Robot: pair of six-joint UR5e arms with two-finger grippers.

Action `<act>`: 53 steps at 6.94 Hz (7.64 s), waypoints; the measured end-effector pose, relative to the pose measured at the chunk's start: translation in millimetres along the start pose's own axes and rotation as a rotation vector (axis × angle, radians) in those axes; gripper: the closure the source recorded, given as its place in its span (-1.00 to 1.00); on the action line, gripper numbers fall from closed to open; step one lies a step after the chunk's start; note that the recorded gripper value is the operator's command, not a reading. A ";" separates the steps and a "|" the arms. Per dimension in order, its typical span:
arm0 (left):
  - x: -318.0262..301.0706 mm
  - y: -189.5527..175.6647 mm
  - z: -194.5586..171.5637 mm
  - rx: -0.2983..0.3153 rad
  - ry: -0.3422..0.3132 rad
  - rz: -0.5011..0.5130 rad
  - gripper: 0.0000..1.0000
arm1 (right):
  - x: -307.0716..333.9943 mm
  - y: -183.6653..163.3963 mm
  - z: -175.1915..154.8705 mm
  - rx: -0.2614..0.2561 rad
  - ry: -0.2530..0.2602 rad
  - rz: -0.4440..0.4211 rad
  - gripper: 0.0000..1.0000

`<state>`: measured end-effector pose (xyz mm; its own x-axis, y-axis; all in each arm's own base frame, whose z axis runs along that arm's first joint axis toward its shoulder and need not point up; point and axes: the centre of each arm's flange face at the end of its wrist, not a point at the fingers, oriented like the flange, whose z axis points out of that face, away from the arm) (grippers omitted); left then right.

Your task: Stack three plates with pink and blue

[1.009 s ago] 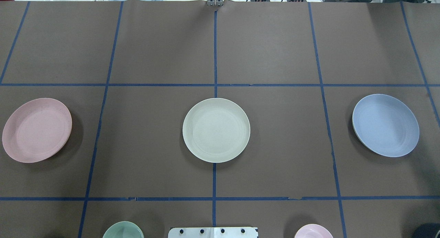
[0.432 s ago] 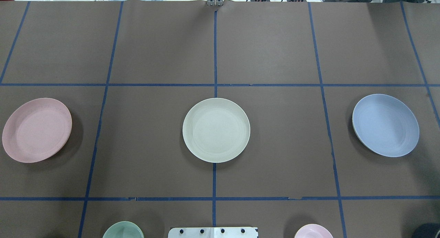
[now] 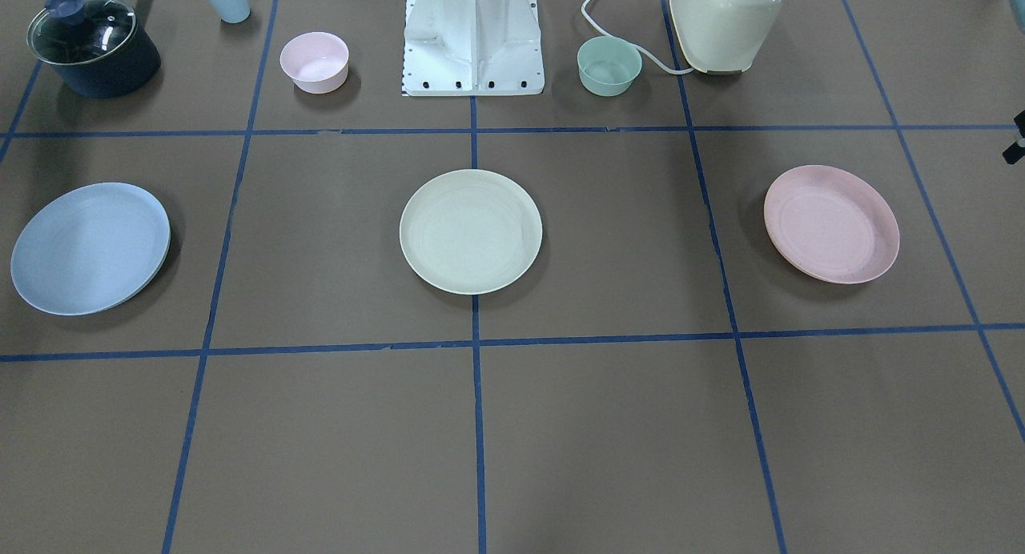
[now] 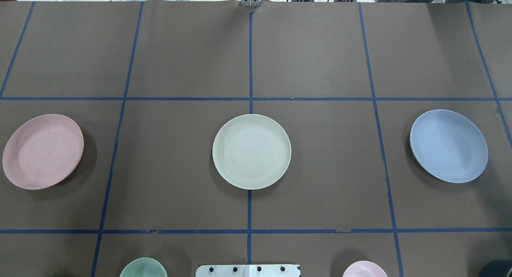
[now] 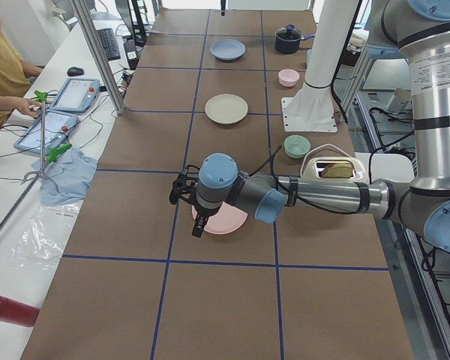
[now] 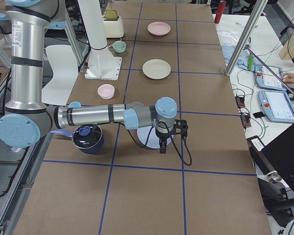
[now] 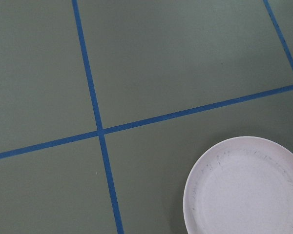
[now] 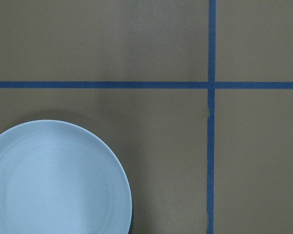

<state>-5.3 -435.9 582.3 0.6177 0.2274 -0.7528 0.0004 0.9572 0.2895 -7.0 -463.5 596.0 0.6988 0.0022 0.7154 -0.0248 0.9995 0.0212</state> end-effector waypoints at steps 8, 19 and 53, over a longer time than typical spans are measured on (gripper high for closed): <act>13.3 -5.3 174.7 -0.296 0.085 -0.013 -0.25 | -2.5 0.3 4.7 -0.011 -0.004 -0.003 -1.00; 133.1 -70.6 121.5 -0.249 0.308 -0.138 1.00 | -14.8 -0.6 -5.4 0.005 -0.027 -0.031 -1.00; 491.8 -142.2 142.6 -0.142 0.367 -0.268 -1.00 | -250.7 -10.1 73.5 -0.039 -0.303 0.130 1.00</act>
<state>410.6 -485.7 255.2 0.2916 -0.0070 -0.9565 -0.0017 1.0000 -0.0078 -234.6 -476.6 467.8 0.4470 0.1262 0.8856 -0.0688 0.9919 -0.1066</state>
